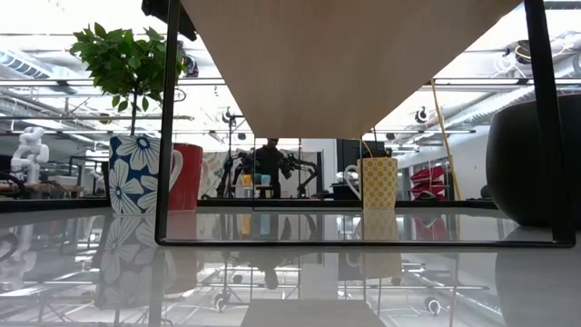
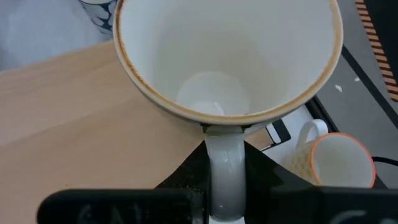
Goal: Place coffee mugs
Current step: Put the green mug on the shelf
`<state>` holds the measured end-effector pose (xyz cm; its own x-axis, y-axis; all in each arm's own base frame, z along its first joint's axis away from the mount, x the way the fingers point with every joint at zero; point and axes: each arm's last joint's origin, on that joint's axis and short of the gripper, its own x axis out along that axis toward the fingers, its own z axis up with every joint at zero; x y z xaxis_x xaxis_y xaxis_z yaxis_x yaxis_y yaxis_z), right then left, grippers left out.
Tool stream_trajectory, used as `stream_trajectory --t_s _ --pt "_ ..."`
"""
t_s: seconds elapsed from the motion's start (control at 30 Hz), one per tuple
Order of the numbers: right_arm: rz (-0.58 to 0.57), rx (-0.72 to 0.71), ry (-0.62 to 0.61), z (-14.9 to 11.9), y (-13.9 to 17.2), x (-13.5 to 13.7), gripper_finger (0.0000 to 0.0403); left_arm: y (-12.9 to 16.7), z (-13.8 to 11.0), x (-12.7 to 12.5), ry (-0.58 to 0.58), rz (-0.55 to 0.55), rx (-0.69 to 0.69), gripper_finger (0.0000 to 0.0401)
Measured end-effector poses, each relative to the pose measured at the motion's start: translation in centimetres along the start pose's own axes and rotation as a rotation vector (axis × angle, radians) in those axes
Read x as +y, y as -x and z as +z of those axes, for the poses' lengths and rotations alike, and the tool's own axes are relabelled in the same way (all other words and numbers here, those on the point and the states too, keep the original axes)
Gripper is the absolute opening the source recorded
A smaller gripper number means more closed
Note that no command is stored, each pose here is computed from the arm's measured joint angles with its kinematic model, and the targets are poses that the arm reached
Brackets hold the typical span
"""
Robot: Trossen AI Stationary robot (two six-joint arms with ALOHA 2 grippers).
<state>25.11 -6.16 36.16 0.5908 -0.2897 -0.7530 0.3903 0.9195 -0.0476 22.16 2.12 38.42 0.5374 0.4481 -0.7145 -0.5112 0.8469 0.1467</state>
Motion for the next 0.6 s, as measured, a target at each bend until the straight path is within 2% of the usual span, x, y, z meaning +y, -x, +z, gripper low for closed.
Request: stream_trajectory --t_s 0.6 --pt "-0.012 0.048 0.037 -0.3 -1.3 0.1 0.0050 0.0 0.0 0.0 -0.001 0.000 0.000 0.0212"
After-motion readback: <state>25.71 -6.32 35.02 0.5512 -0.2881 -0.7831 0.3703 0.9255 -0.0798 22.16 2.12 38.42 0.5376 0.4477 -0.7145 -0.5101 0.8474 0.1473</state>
